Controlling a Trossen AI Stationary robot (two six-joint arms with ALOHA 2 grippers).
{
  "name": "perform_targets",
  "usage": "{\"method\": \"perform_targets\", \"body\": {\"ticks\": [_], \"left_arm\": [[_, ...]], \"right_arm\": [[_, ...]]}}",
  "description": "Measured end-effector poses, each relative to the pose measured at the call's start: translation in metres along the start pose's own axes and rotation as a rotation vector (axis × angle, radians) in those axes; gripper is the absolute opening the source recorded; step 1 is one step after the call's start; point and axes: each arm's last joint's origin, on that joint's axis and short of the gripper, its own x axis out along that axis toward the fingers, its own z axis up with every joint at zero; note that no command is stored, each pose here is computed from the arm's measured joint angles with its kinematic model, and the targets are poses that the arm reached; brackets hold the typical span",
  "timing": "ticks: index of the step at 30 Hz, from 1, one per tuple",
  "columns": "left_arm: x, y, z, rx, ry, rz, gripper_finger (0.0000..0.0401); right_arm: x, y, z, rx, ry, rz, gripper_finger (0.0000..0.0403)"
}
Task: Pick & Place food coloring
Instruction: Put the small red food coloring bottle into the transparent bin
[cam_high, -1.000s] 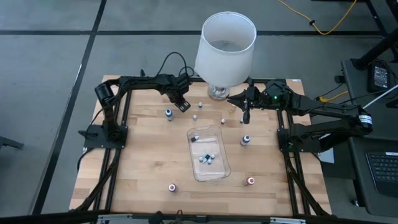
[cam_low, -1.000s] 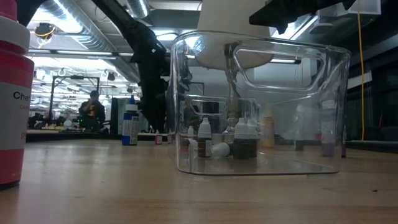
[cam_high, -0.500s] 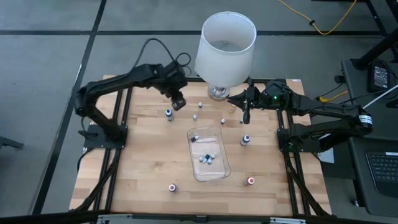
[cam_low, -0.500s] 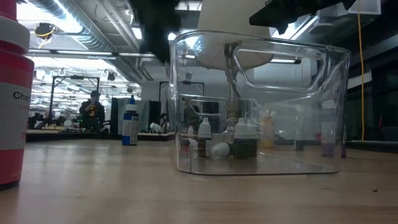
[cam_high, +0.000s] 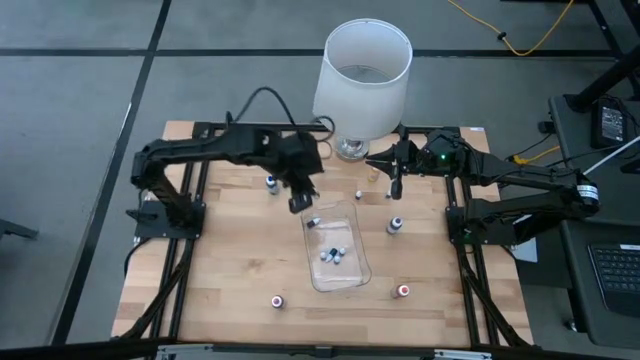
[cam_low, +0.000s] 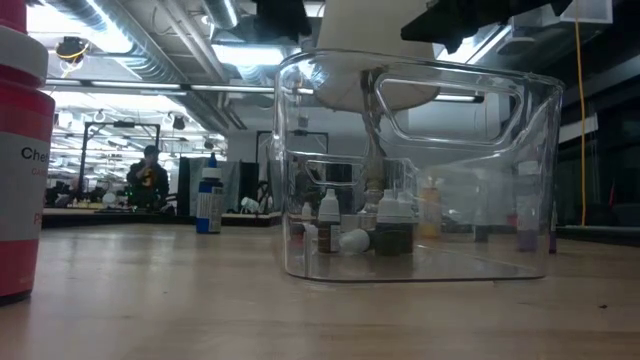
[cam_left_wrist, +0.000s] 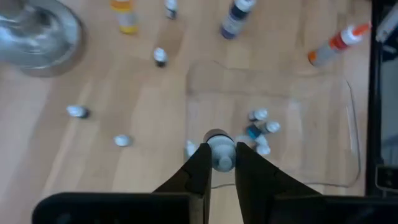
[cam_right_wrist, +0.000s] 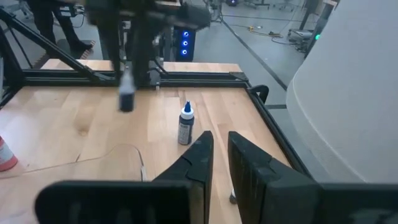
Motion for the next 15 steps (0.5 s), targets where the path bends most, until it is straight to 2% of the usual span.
{"method": "perform_targets", "body": {"ticks": [8,15], "left_arm": [[0.066,-0.013,0.008,0.079,0.078,-0.06,0.0042],[0.111,-0.026,0.006,0.22,0.123,-0.086,0.0043]], "right_arm": [[0.0,0.0,0.0,-0.042,0.001,0.0,0.0053],[0.0,0.0,-0.001,-0.042,0.008,0.001,0.0053]]}}
